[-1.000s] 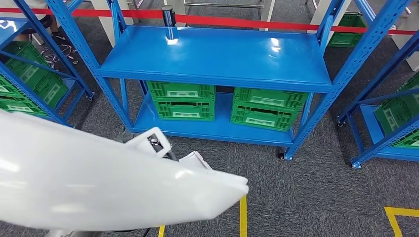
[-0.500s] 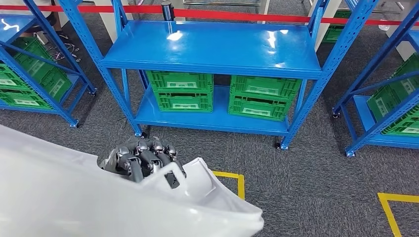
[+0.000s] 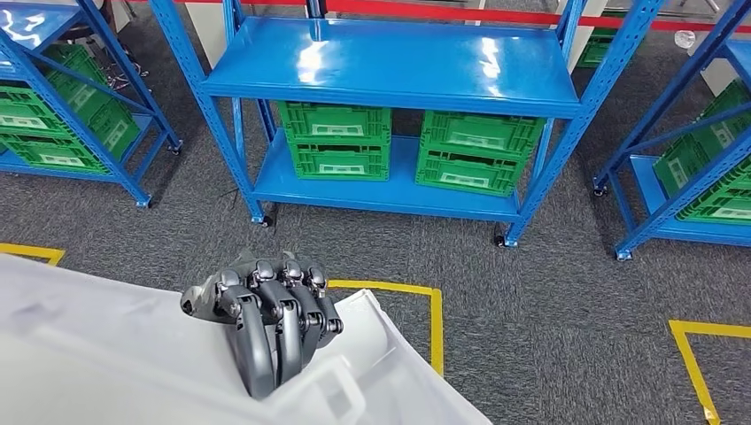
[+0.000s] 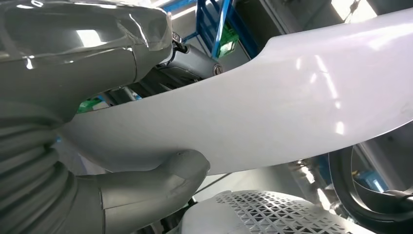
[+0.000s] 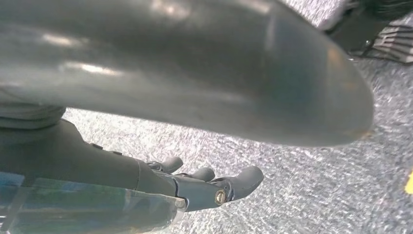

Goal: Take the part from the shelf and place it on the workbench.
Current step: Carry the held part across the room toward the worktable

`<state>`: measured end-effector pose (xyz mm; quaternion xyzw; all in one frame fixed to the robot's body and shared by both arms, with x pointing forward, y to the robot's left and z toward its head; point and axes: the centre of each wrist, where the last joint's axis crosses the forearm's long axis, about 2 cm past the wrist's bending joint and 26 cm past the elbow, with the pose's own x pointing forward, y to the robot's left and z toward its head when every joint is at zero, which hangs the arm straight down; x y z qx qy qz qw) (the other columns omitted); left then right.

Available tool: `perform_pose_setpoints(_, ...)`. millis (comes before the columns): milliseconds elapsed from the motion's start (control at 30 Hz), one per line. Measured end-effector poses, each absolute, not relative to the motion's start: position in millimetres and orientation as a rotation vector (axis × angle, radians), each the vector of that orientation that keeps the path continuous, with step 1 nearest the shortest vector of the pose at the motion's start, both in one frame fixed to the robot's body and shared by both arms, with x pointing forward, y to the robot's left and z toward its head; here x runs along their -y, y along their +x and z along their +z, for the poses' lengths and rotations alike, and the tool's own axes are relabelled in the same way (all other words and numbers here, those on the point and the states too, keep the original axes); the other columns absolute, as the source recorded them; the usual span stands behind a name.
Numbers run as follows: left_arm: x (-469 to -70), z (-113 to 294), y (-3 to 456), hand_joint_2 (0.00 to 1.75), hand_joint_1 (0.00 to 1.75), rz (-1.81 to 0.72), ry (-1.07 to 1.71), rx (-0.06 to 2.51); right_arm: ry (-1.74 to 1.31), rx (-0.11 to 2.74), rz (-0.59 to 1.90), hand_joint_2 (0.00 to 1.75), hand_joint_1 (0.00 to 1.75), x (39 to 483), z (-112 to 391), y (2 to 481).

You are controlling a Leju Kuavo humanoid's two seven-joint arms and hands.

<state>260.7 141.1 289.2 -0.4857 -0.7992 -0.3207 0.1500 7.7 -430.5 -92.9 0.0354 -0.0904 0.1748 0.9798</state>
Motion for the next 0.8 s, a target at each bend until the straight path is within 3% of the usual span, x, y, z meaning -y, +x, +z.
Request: perform_pose_setpoints(800,-137.6,291.9,259.2,1.75,1.75,-0.938,-1.415,2.284,0.074,0.191,0.34,0.0,0.0,429.6,-93.5,3.8)
